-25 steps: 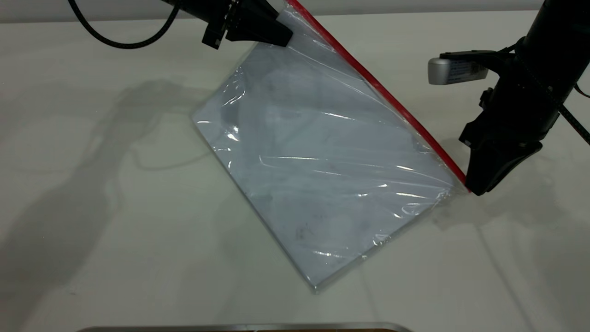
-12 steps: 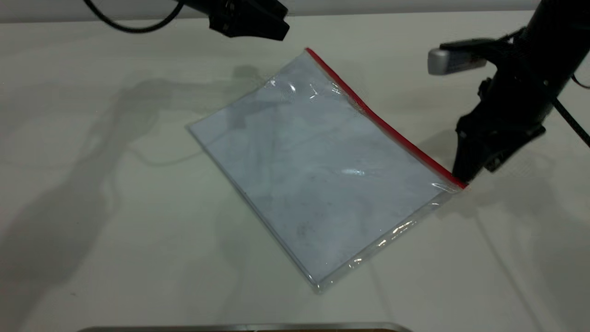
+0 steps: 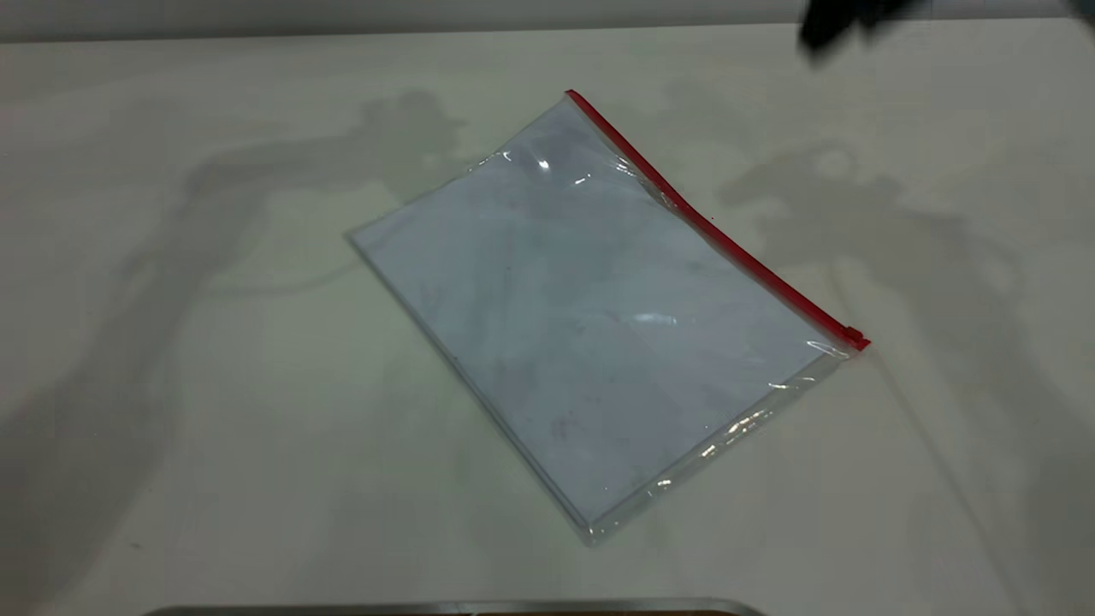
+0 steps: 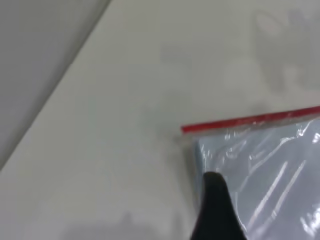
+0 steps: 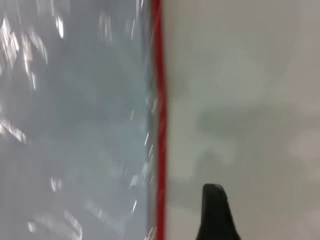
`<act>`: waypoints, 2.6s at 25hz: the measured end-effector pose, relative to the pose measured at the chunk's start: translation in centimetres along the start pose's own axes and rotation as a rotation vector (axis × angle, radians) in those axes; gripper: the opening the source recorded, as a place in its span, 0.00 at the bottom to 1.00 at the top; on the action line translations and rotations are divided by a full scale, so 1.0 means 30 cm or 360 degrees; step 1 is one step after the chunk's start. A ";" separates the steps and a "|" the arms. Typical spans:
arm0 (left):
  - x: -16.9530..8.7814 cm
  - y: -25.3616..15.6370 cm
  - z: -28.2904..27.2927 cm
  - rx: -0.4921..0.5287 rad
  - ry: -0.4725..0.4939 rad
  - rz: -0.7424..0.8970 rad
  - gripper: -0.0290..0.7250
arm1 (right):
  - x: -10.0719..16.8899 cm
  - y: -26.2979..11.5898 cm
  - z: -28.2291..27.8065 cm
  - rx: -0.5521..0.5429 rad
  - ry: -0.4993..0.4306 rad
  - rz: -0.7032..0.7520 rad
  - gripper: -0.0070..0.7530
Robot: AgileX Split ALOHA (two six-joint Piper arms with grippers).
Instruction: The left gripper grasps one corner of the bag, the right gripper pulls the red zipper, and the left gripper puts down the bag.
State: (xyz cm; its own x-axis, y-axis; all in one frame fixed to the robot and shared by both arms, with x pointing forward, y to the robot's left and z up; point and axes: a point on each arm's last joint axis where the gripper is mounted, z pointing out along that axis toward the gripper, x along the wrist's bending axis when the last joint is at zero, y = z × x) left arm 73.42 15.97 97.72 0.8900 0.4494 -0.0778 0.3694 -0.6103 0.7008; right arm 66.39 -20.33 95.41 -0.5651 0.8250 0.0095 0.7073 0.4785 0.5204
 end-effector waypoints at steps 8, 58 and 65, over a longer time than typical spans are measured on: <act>-0.153 0.193 -0.404 0.0091 0.0280 -0.0295 0.82 | 0.099 0.138 -0.570 -0.0461 -0.0109 -0.0138 0.74; -1.165 -0.590 -0.890 0.0283 0.0848 -0.1050 0.82 | 0.600 -0.988 -0.948 -0.0682 -0.0272 0.0024 0.74; -1.244 -0.672 -0.895 0.0115 0.0914 -0.0947 0.82 | 0.598 -0.992 -0.946 -0.0682 -0.0291 0.0021 0.74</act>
State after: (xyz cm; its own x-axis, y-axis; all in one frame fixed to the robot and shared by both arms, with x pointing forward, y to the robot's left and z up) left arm 25.59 29.02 105.54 0.2726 0.9615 -0.0334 0.7690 -0.1969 0.6082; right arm 23.15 -28.30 104.32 -0.4460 0.8879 -0.1123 0.4530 0.3322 0.8273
